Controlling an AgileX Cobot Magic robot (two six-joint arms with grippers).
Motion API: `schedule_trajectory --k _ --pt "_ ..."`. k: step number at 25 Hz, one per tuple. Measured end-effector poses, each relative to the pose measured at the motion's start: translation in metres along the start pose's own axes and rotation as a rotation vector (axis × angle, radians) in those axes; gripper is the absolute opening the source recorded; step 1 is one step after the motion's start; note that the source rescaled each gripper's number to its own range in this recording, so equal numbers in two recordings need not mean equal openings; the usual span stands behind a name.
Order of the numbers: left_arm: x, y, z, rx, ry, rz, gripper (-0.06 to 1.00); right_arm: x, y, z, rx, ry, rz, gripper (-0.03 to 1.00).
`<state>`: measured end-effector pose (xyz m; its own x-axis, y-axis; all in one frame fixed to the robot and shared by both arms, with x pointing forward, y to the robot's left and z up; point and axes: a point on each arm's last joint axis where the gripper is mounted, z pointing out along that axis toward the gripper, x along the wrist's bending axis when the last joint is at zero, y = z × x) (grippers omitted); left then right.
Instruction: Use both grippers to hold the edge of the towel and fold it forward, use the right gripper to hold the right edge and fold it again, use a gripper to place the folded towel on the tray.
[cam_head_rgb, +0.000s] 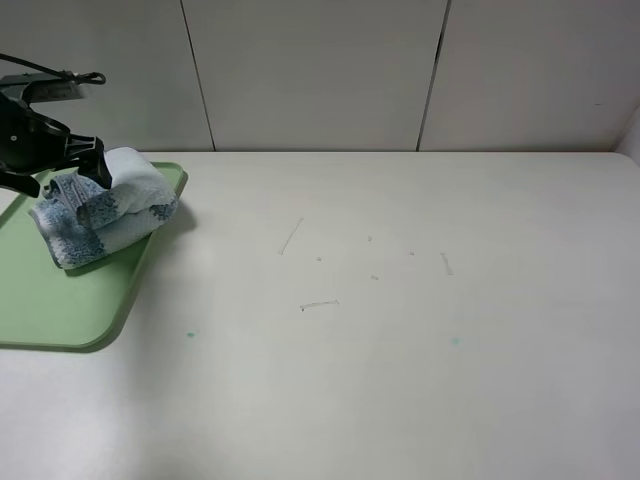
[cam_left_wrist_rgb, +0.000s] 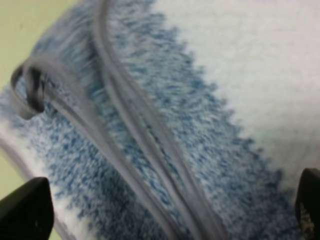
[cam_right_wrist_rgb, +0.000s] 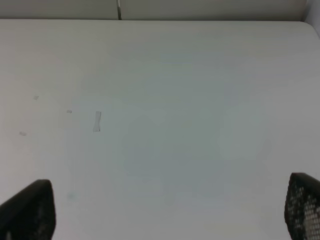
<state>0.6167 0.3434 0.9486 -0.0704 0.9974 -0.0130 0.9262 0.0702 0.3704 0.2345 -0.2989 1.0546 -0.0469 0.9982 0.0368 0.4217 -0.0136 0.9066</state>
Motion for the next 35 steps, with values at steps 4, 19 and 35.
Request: schedule_trajectory --k 4,19,35 --pt "0.000 -0.002 -0.003 0.027 0.001 0.006 0.99 0.000 0.000 0.000 0.000 0.000 0.000 1.00" --pt "-0.004 -0.017 -0.096 0.060 -0.007 0.011 1.00 0.000 0.000 0.000 0.000 0.000 0.000 1.00" --pt "-0.010 -0.102 -0.196 0.005 -0.006 0.027 1.00 0.000 0.000 0.000 0.000 0.000 0.000 1.00"
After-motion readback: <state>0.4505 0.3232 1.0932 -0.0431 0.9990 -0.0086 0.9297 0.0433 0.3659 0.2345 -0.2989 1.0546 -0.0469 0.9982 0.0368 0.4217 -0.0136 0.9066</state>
